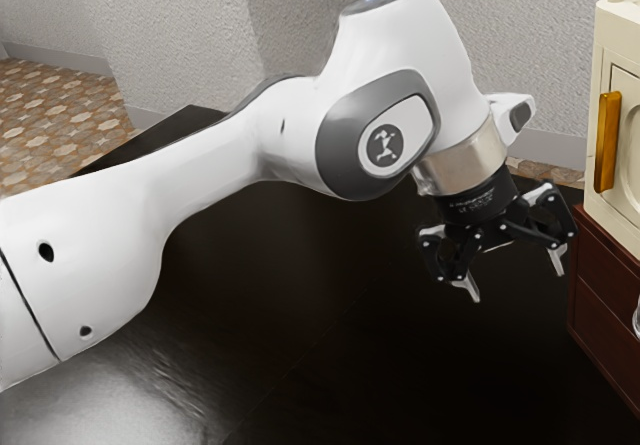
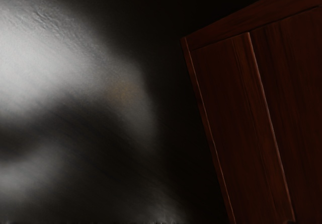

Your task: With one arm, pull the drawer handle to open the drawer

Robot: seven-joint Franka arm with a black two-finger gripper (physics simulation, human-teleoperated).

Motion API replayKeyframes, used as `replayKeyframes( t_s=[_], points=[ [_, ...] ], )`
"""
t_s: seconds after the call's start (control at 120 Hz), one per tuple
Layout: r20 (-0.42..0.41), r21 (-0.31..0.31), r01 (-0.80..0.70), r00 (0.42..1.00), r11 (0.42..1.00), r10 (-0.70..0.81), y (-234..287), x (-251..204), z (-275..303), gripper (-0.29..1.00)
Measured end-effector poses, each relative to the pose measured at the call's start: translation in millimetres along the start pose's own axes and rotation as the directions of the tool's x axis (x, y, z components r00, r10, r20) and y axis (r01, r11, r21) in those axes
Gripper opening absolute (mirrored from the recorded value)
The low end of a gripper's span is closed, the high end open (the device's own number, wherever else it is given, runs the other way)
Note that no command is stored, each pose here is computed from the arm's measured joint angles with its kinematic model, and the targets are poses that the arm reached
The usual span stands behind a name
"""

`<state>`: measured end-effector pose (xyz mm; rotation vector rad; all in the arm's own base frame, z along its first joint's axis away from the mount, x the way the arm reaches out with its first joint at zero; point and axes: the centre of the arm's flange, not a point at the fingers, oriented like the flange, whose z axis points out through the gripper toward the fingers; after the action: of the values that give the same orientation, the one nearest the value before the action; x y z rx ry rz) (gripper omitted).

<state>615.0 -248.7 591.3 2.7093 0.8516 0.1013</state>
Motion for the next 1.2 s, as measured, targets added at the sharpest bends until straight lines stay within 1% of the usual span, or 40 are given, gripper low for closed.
replayKeyframes(
  t_s=[0.267, 0.467, 0.642, 0.775, 1.0, 1.2],
  points=[
    [-0.038, -0.046, 0.077, 0.996, 0.996, -0.079, 24, -20, 12, 0.66],
    [-0.025, -0.07, 0.124, 0.992, 0.99, -0.126, 31, -39, 8, 0.51],
    [0.015, -0.086, 0.17, 0.985, 0.982, -0.17, 27, -52, 7, 0.45],
    [0.028, -0.098, 0.204, 0.979, 0.974, -0.202, 29, -56, 19, 0.43],
    [0.016, -0.134, 0.21, 0.978, 0.969, -0.21, 42, -68, 33, 0.42],
    [-0.004, -0.16, 0.22, 0.975, 0.962, -0.223, 51, -70, 47, 0.41]
  ],
)
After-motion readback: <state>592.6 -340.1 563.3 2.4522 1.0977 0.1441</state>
